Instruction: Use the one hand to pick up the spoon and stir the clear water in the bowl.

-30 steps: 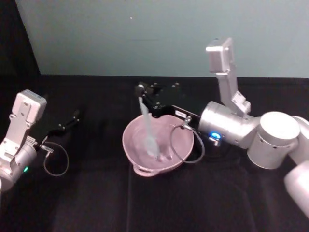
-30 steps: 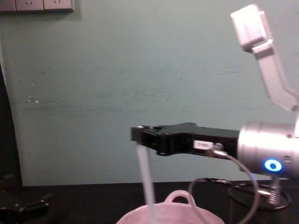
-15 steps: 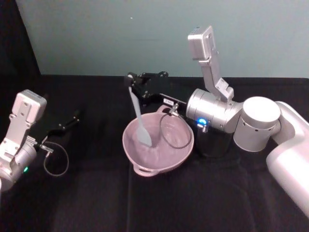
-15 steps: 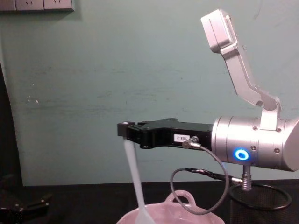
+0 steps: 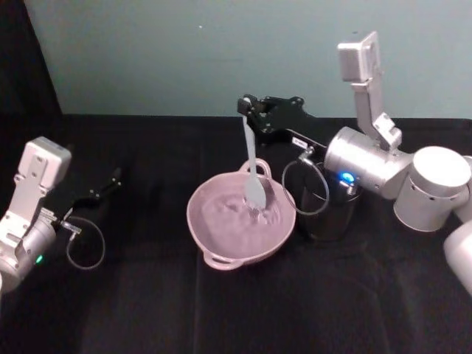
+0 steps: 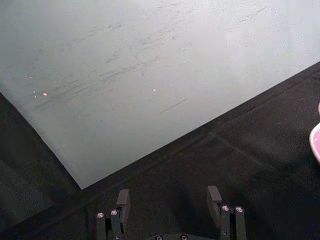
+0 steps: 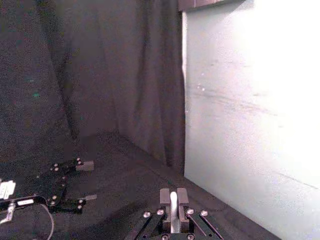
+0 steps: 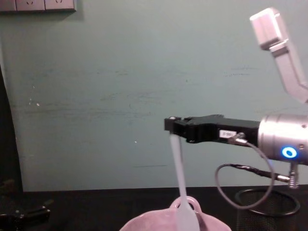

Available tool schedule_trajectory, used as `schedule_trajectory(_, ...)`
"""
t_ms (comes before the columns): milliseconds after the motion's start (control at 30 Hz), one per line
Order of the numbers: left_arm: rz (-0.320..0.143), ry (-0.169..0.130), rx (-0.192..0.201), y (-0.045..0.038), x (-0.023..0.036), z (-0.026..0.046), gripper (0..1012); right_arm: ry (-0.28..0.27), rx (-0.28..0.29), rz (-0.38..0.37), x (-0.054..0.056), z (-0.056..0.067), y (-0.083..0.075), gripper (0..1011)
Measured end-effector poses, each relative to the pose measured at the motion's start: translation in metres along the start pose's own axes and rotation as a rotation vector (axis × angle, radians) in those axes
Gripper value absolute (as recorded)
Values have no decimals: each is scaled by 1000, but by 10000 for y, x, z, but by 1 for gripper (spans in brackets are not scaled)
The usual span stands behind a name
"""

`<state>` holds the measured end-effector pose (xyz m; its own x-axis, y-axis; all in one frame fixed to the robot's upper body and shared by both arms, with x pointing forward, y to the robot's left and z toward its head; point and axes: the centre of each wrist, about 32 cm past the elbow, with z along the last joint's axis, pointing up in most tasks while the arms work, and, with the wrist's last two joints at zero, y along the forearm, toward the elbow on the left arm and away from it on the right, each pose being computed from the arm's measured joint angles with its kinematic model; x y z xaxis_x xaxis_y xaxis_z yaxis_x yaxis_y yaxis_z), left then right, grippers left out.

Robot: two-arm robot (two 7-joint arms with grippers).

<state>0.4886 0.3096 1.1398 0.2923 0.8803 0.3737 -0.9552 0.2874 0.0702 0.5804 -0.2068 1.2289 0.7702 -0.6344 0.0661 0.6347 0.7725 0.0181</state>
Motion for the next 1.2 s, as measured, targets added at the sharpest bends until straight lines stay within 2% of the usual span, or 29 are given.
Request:
schedule_trajectory(233, 0, 0, 0, 0, 0, 0, 1011, -9, 33, -15, -26, 82, -102, 94)
schedule_trajectory(433, 0, 0, 0, 0, 0, 0, 1011, -36, 107, -29, -62, 303, -225, 94)
schedule_trajectory(467, 0, 0, 0, 0, 0, 0, 1011, -49, 134, -38, -72, 386, -282, 94)
schedule_trajectory(600, 0, 0, 0, 0, 0, 0, 1011, -77, 184, -66, -79, 550, -427, 94)
schedule_trajectory(800, 0, 0, 0, 0, 0, 0, 1011, -110, 221, -112, -63, 703, -643, 94)
schedule_trajectory(1000, 0, 0, 0, 0, 0, 0, 1011, -112, 203, -149, -20, 708, -801, 94)
schedule_trajectory(1200, 0, 0, 0, 0, 0, 0, 1011, -89, 160, -191, 11, 584, -941, 93)
